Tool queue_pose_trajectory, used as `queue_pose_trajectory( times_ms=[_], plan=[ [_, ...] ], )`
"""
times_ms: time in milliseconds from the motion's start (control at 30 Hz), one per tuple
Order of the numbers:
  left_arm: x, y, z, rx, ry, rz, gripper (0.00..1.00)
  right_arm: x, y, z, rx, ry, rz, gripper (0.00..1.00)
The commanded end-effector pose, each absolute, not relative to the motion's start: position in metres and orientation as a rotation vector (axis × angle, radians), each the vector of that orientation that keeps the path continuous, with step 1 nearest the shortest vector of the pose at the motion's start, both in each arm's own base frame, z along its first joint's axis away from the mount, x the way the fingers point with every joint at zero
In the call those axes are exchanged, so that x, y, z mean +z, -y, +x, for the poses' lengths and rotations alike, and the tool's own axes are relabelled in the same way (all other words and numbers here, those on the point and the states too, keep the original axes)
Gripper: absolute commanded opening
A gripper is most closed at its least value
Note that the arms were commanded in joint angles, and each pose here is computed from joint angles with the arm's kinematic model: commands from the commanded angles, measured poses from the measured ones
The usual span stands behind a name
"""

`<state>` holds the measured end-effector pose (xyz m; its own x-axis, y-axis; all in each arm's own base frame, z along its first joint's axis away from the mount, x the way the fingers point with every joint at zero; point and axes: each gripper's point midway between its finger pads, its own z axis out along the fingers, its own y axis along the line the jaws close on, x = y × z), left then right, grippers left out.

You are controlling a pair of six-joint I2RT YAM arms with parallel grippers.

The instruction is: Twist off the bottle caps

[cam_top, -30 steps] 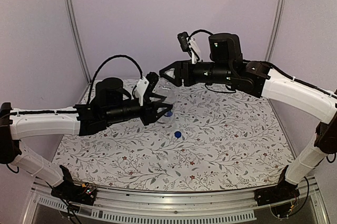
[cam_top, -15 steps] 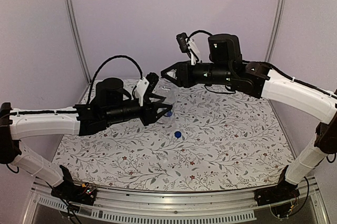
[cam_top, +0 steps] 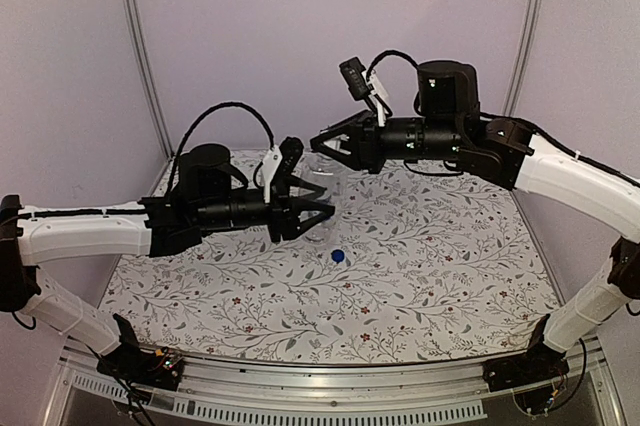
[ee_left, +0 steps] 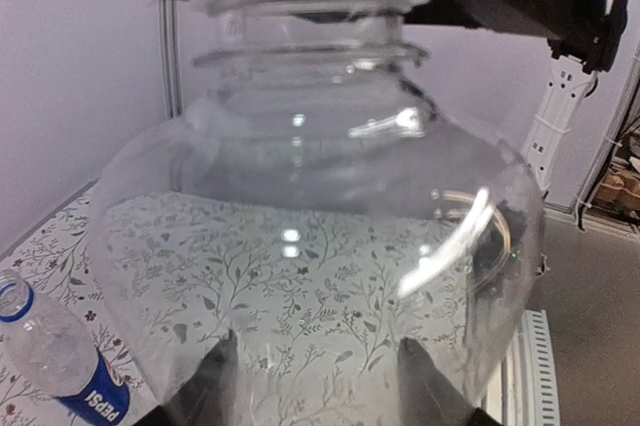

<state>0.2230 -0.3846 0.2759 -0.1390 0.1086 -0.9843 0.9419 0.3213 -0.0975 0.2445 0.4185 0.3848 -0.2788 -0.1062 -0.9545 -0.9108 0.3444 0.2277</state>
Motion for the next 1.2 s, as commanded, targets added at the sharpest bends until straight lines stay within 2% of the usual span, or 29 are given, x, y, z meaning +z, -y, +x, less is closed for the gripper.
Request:
queue_pose_trajectory(
  times_ms=[0, 167, 433, 600, 700, 833, 1000, 1167],
  plan=[
    [0.296, 0.397, 0.183, -1.188, -1.390, 1.151, 0.51, 0.409, -0.416, 0.210, 1.140, -1.417, -1.171, 0.00],
    [0.300, 0.397, 0.167, -1.284, -1.329, 1.218, 0.51, 0.407, -0.415, 0.189, 1.233, -1.322, -1.326, 0.00],
    [0.305, 0.395, 0.141, -1.434, -1.229, 1.317, 0.48, 0.400, -0.411, 0.188, 1.319, -1.288, -1.418, 0.13],
    [0.304, 0.395, 0.146, -1.418, -1.246, 1.297, 0.46, 0.398, -0.409, 0.197, 1.312, -1.311, -1.404, 0.21],
    [0.302, 0.396, 0.153, -1.381, -1.271, 1.269, 0.45, 0.398, -0.408, 0.206, 1.276, -1.354, -1.365, 0.35],
    [0.297, 0.397, 0.171, -1.294, -1.337, 1.210, 0.45, 0.399, -0.404, 0.219, 1.206, -1.421, -1.287, 0.65],
    [0.293, 0.395, 0.194, -1.179, -1.413, 1.128, 0.45, 0.407, -0.397, 0.228, 1.160, -1.476, -1.198, 0.85],
    [0.287, 0.391, 0.213, -1.084, -1.477, 1.049, 0.45, 0.415, -0.393, 0.233, 1.162, -1.515, -1.119, 0.95]
  ],
)
